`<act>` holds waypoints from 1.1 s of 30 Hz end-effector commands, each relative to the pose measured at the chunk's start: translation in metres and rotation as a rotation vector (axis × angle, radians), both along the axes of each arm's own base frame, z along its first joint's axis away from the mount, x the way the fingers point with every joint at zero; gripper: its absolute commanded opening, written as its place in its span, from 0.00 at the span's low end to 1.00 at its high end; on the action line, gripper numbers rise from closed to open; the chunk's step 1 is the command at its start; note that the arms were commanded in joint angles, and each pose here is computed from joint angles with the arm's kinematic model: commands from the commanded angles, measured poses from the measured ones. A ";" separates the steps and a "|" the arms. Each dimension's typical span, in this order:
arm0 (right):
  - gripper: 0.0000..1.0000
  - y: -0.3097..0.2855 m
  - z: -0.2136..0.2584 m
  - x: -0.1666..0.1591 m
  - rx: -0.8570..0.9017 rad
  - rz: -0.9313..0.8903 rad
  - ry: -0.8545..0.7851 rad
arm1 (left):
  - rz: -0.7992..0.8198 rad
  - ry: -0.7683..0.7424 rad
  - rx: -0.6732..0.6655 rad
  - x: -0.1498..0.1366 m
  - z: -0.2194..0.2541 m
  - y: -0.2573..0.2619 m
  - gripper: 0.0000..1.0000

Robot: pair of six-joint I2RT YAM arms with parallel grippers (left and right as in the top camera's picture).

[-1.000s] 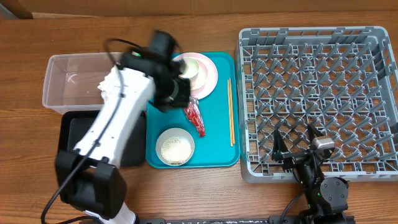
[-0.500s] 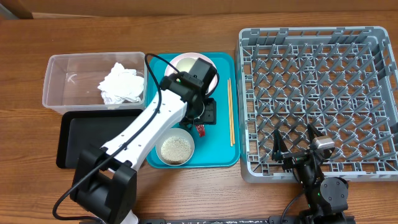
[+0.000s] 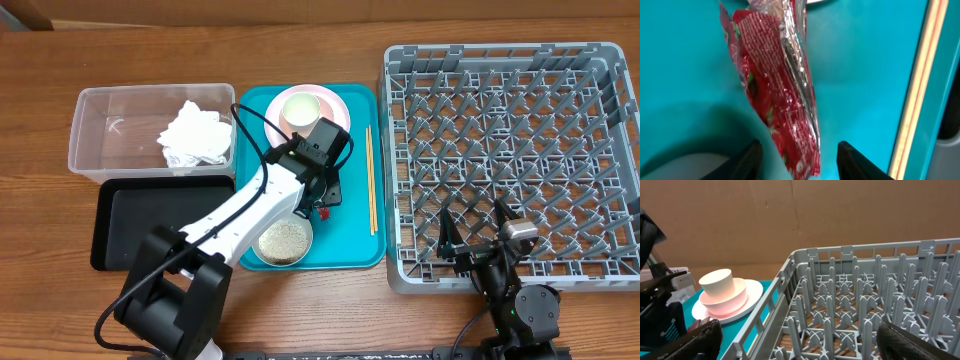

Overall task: Sort waste into correct bins and load items into the dishwasher
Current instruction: 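Move the left gripper to the red wrapper and grasp it, then carry the red wrapper with the left gripper into the clear bin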

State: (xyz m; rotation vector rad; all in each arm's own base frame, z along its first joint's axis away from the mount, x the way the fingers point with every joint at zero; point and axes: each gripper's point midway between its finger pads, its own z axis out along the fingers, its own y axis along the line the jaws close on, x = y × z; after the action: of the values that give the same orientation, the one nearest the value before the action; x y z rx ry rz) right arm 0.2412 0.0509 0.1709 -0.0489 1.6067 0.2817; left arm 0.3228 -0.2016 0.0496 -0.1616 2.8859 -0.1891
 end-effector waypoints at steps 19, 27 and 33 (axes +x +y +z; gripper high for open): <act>1.00 0.000 -0.002 0.000 -0.002 0.001 -0.005 | 0.033 -0.001 0.050 0.003 -0.040 0.008 0.05; 1.00 0.000 -0.002 0.000 -0.002 0.001 -0.005 | 0.046 -0.009 0.052 0.016 -0.002 0.016 0.04; 1.00 0.000 -0.002 0.000 -0.002 0.001 -0.005 | 0.091 -0.075 0.104 0.034 0.061 0.043 0.04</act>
State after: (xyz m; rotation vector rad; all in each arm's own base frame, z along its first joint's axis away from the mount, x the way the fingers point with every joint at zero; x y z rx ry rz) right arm 0.2411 0.0510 0.1709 -0.0489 1.6068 0.2829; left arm 0.3296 -0.1736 0.0535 -0.2365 2.9438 -0.0343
